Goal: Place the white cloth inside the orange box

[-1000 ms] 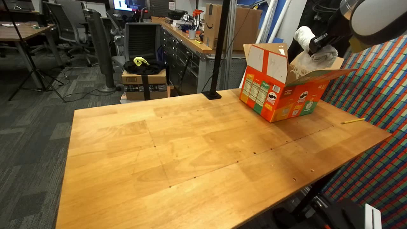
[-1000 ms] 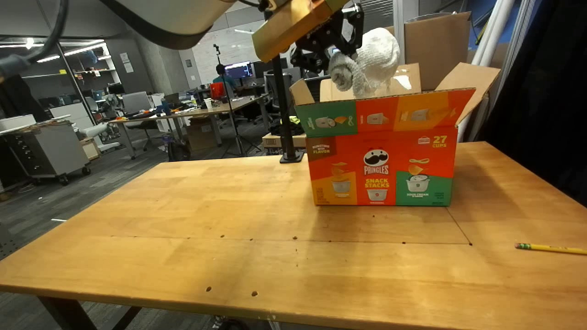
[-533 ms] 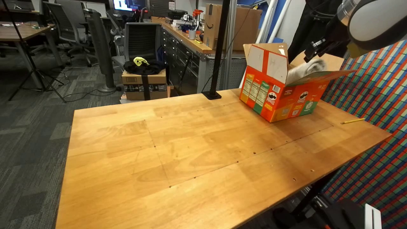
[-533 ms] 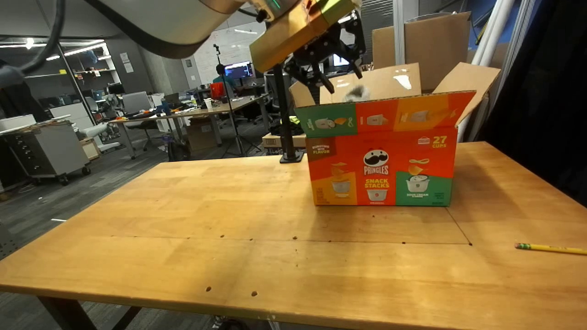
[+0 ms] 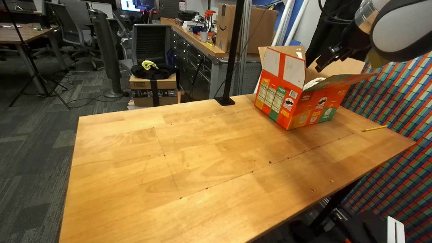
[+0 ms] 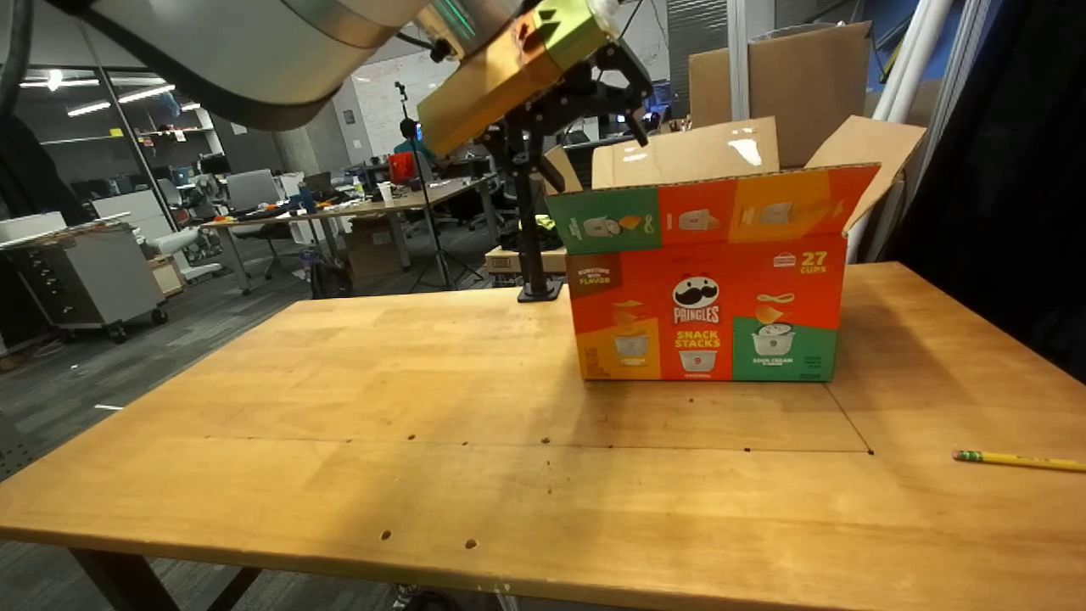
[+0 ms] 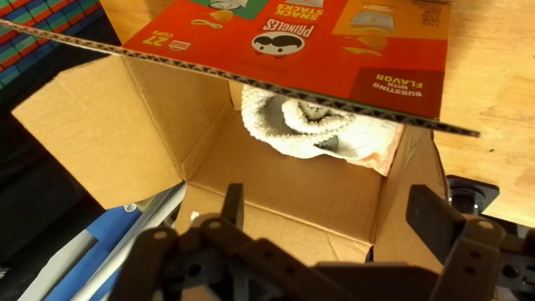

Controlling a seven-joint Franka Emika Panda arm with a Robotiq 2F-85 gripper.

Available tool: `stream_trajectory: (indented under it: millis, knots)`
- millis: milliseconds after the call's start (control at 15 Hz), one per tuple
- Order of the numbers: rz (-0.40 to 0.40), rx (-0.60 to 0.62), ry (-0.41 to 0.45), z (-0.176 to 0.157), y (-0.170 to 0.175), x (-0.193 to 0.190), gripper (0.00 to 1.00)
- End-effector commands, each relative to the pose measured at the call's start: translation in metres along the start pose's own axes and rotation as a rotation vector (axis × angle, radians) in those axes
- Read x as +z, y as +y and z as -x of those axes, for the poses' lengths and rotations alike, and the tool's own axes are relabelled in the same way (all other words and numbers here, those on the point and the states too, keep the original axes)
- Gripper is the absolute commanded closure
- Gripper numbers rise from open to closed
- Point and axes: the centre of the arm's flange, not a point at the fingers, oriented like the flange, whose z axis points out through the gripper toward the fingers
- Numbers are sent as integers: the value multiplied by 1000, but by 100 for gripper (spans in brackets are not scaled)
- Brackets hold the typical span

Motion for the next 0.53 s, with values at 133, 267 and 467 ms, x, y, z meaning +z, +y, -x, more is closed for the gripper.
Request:
stream_trajectory:
  millis: [133, 267, 467]
  knots:
    - [30, -2, 17, -2, -8, -13, 0]
    - [44, 1, 22, -2, -9, -18, 0]
    - [47, 5, 20, 0, -8, -19, 0]
